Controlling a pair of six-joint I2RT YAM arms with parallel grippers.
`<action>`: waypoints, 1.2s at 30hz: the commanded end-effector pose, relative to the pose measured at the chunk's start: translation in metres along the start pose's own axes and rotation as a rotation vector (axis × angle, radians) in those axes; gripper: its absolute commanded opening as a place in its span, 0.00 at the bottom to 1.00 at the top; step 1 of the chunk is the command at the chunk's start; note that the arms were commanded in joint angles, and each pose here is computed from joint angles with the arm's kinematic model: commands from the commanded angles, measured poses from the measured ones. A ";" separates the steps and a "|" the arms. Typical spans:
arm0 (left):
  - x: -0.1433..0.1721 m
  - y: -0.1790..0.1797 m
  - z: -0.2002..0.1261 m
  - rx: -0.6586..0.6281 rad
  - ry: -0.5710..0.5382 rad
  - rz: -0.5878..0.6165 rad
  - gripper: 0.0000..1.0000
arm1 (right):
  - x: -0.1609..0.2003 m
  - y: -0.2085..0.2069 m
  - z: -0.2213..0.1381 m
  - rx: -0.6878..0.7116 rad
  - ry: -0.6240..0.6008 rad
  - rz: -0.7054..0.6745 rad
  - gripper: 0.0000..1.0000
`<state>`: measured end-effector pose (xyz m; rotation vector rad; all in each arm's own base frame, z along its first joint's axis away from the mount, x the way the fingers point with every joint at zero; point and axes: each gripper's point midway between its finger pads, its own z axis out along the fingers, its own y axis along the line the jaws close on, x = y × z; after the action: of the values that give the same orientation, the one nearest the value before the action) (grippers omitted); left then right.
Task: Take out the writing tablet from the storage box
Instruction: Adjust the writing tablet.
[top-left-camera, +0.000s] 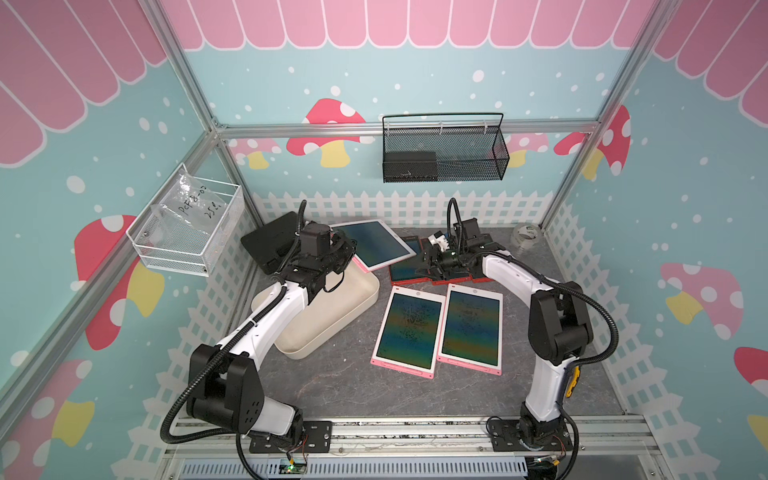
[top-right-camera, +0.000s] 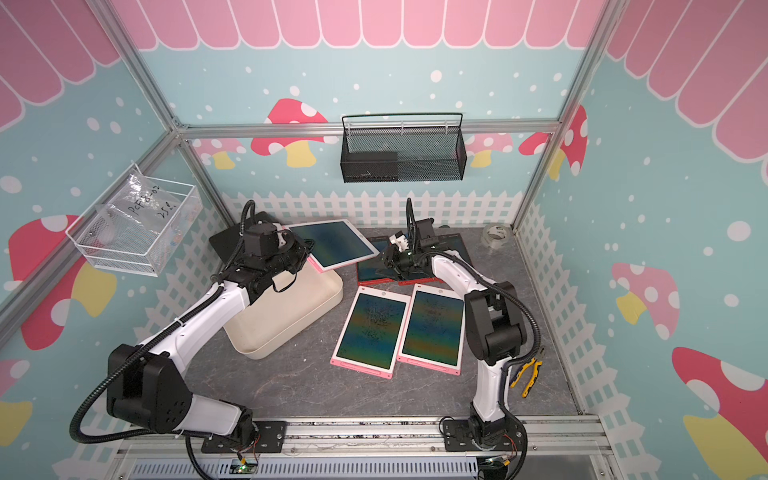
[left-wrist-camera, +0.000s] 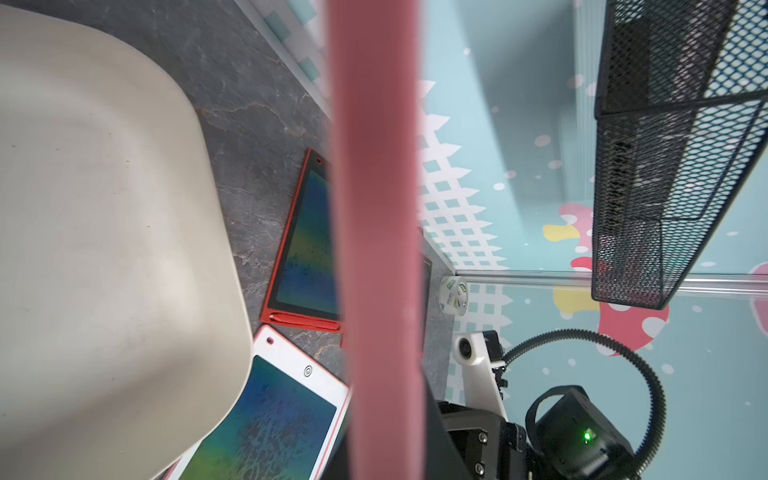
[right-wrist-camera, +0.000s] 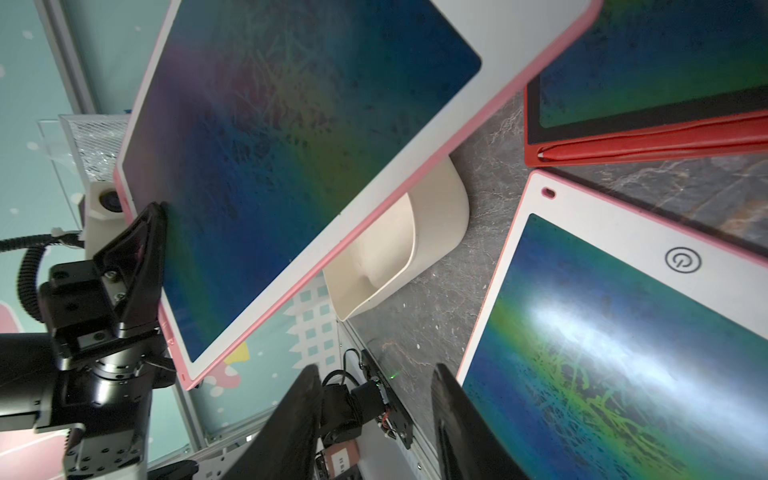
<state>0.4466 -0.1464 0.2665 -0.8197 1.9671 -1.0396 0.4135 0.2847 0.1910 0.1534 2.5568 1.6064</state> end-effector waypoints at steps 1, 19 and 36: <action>-0.014 -0.035 0.003 0.110 -0.075 -0.032 0.05 | -0.008 0.039 -0.011 -0.122 -0.036 -0.016 0.48; -0.007 -0.050 0.012 0.143 -0.062 -0.037 0.05 | -0.009 0.036 -0.010 -0.184 -0.049 0.023 0.48; 0.002 -0.046 0.011 0.153 -0.021 -0.052 0.05 | -0.052 0.049 0.005 -0.222 -0.099 -0.013 0.45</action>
<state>0.4615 -0.1683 0.2789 -0.8311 1.8954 -1.1235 0.4547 0.3006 0.2272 0.1880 2.3253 1.8008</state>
